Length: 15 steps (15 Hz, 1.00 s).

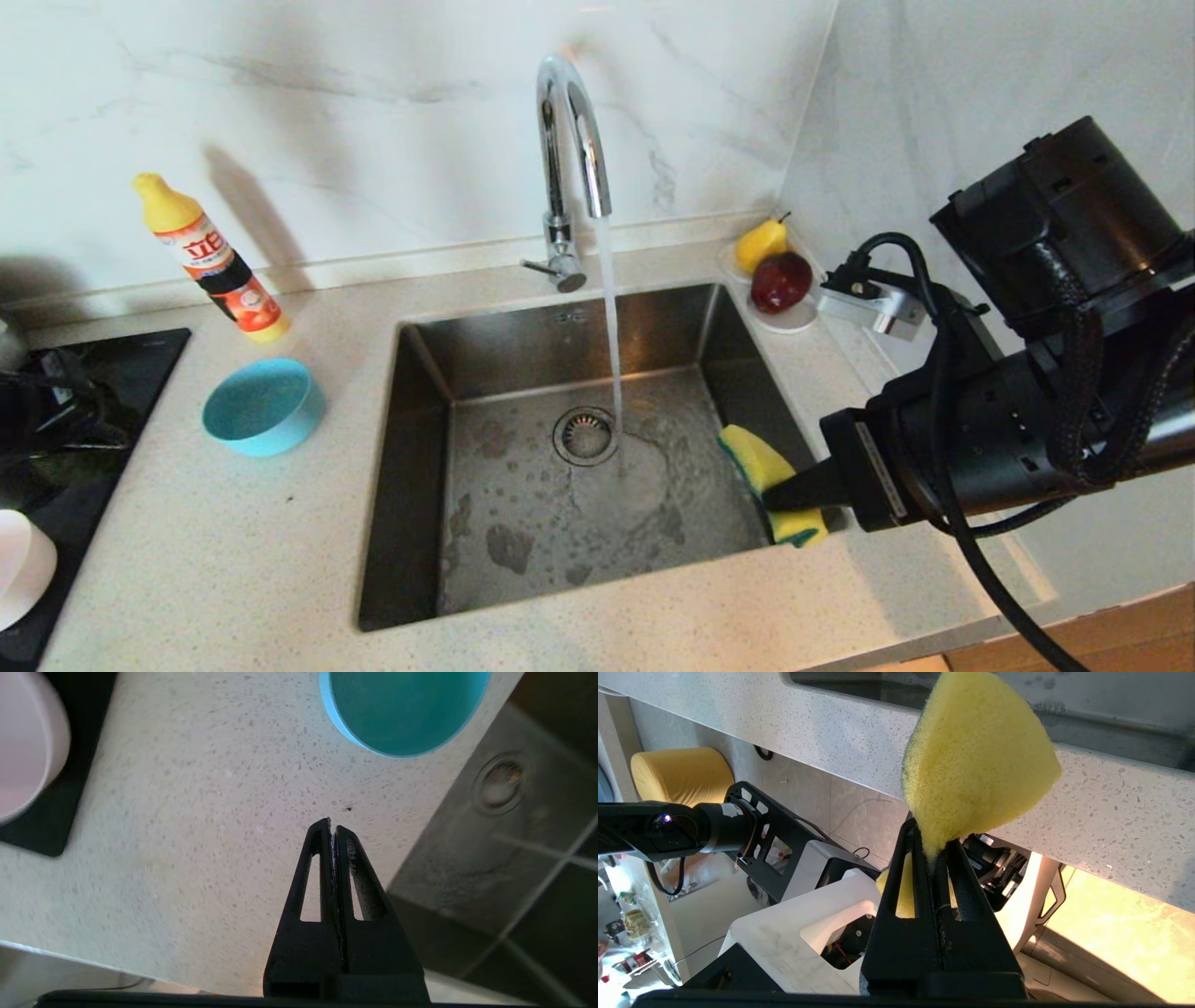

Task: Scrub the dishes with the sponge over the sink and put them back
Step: Wash the bowl

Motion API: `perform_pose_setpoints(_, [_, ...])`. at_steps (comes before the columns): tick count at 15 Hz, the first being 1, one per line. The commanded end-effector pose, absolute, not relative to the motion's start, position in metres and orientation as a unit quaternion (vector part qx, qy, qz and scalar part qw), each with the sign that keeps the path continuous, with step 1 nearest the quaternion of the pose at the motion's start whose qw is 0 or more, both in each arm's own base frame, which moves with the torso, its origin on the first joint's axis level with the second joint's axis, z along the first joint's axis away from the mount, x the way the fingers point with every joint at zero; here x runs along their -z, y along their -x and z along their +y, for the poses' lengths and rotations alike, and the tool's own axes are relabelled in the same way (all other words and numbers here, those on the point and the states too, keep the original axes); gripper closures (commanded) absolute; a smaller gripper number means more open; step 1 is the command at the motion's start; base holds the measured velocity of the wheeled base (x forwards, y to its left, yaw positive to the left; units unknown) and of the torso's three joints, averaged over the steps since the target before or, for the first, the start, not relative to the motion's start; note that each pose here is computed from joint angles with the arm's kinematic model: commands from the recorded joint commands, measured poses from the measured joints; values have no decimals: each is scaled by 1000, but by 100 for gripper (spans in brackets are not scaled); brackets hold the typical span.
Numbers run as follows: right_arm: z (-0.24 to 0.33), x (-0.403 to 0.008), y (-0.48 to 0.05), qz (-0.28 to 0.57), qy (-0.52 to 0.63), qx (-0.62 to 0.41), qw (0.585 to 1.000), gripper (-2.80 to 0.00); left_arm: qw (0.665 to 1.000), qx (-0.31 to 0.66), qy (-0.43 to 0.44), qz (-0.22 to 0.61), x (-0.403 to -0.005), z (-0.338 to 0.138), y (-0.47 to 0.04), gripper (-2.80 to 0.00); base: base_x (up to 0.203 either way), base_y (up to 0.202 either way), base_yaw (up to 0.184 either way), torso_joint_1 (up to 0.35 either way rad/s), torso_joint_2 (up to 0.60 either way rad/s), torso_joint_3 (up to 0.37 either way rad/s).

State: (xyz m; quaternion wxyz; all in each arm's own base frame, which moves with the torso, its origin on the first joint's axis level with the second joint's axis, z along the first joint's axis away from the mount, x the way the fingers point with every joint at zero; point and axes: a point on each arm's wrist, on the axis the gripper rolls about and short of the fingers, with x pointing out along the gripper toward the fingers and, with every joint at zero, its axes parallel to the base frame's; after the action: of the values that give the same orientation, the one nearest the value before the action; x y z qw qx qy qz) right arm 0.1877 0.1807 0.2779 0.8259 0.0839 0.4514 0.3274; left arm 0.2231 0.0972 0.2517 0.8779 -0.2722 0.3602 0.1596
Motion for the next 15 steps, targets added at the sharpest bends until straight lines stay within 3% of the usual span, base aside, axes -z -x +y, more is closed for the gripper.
perform_pose_setpoints(1, [180,-277,-187,454,-85,-326,825,0,871,-153,264,386,-238,104,-243,-280,0,0,0,0,0,0])
perform_pose_setpoints(15, [179,-270,-195,462,-84,-312,826,0,845,-196,262,423,-182,132,-313,-280,0,0,0,0,0,0])
